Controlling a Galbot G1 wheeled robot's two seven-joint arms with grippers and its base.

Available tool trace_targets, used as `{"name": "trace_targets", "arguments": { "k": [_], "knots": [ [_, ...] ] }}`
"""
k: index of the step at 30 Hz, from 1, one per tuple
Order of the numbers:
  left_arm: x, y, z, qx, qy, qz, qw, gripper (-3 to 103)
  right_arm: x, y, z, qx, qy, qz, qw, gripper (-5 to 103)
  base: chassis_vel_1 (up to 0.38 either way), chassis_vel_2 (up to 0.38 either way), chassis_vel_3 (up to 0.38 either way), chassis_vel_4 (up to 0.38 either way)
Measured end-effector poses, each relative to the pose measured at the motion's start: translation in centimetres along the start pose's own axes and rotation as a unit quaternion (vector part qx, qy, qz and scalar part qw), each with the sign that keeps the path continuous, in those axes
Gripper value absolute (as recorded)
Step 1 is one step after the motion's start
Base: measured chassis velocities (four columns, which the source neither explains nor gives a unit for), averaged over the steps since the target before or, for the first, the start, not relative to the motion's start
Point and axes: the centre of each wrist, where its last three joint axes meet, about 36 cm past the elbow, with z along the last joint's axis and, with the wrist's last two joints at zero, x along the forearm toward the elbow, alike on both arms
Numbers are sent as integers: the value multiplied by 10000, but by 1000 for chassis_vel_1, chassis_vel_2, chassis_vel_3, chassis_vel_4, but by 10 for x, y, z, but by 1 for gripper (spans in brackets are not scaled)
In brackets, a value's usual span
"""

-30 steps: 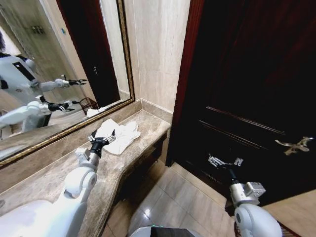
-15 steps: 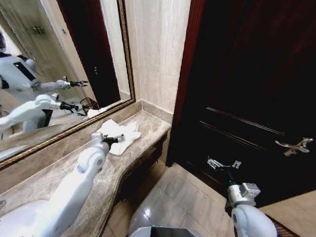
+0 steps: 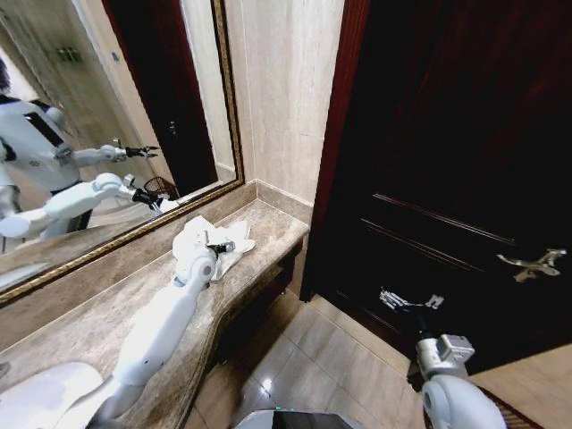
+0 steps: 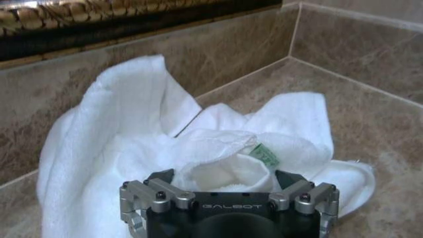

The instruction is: Discard the used towel into the hamper.

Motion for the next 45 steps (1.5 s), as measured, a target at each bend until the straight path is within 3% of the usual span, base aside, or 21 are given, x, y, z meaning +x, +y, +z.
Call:
{"name": "trace_targets", "arguments": {
  "k": [2, 4, 6, 12, 13, 17, 21, 25, 29, 32, 34, 35, 37, 38, 41, 42, 45],
  "knots": [
    [-1, 1, 0, 11, 11, 7, 10000, 102, 0, 0, 0, -1, -11, 19, 10000, 100, 0, 0, 0, 0],
    [-3, 3, 0, 45, -10, 9, 10000, 93, 0, 0, 0, -5, -34, 48, 10000, 100, 0, 0, 0, 0],
    [-3, 3, 0, 58, -23, 15, 10000, 93, 0, 0, 1, -9, -44, 56, 10000, 100, 0, 0, 0, 0],
    [-4, 5, 8, 38, -29, 56, 10000, 66, 1, 0, 1, -21, -59, 71, 10000, 100, 0, 0, 0, 0],
    [-4, 5, 8, 38, -29, 56, 10000, 66, 1, 0, 1, -21, -59, 71, 10000, 100, 0, 0, 0, 0],
    [-3, 4, 14, 20, -73, 47, 10000, 44, 1, -1, -1, -4, -88, 90, 9999, 100, 0, 0, 0, 0],
    [-3, 4, 14, 45, -145, 59, 9999, 39, 2, -1, -2, -4, -99, 95, 9999, 100, 0, 0, 0, 0],
    [-4, 4, 13, 37, -253, 34, 9997, 18, 1, -1, -2, -19, -113, 102, 9999, 100, 0, 0, 0, 0],
    [-2, 3, 13, 55, -310, 43, 9995, 12, 1, -1, -2, -21, -125, 115, 9999, 100, 0, 0, 0, 0],
    [7, 2, 10, 71, -556, 141, 9983, 10, 1, -1, -4, -30, -152, 140, 9998, 100, 0, 0, 0, 0],
    [20, 2, 5, 75, -937, 362, 9949, 10, 1, -1, -5, -40, -170, 158, 9997, 100, 0, 0, 0, 0],
    [20, 2, 5, 75, -937, 362, 9949, 10, 1, -1, -5, -40, -170, 158, 9997, 100, 0, 0, 0, 0],
    [39, 3, -1, 19, -1514, 621, 9865, 10, 1, 0, -6, -54, -199, 168, 9996, 100, 0, 0, 0, 0],
    [39, 3, -1, 19, -1514, 621, 9865, 10, 1, 0, -6, -54, -199, 168, 9996, 100, 0, 0, 0, 0],
    [72, 8, -13, -192, -2413, 1036, 9647, 10, 0, 2, -9, -98, -263, 165, 9995, 100, 0, 0, 0, 0],
    [72, 8, -13, -192, -2413, 1036, 9647, 10, 0, 2, -9, -98, -263, 165, 9995, 100, 0, 0, 0, 0],
    [109, 13, -22, -378, -3141, 1476, 9371, 10, -1, 3, -15, -169, -358, 183, 9990, 100, 0, 0, 0, 0]
  ]
}}
